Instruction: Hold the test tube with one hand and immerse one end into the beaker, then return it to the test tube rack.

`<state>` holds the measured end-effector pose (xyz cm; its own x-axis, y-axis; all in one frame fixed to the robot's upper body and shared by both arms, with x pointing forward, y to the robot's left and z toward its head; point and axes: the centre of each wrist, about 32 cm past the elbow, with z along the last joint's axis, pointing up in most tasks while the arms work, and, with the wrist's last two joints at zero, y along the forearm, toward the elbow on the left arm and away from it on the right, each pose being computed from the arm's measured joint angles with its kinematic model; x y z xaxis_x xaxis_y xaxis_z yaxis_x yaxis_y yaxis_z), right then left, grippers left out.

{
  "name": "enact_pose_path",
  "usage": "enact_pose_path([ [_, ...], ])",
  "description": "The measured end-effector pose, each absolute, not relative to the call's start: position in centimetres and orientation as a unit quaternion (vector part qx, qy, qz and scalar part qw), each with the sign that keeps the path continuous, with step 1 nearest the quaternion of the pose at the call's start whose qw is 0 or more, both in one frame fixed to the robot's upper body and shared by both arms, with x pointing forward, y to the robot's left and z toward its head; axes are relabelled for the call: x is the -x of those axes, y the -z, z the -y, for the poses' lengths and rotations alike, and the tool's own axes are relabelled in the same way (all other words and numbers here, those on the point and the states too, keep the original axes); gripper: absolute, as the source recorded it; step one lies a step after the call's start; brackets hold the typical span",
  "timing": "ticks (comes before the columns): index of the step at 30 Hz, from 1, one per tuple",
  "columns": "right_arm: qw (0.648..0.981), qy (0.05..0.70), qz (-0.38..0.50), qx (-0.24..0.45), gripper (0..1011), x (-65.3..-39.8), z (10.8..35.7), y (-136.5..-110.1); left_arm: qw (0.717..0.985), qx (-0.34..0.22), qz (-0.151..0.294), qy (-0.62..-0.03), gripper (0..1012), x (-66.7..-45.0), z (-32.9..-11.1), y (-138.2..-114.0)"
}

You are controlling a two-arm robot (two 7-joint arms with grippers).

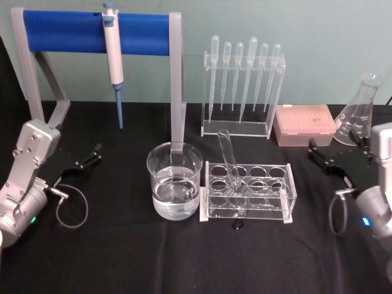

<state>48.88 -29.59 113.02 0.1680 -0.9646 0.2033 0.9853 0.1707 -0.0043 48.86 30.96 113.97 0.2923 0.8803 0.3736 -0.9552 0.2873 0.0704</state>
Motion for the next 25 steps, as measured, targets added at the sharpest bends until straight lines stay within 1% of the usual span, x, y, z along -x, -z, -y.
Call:
enact_pose_path([
  [3,0.760,0.643,0.072,0.062,1002,-49.9,28.6,-111.6,0.791,-0.141,0.132,-0.580,1000,-48.9,-31.0,-114.0],
  [8,0.761,0.643,0.071,0.055,1002,-50.5,27.8,-110.8,0.791,-0.141,0.132,-0.580,1000,-48.9,-31.0,-114.0],
  [25,0.761,0.643,0.072,0.057,1002,-50.3,28.1,-111.0,0.791,-0.141,0.132,-0.580,1000,-48.9,-31.0,-114.0],
])
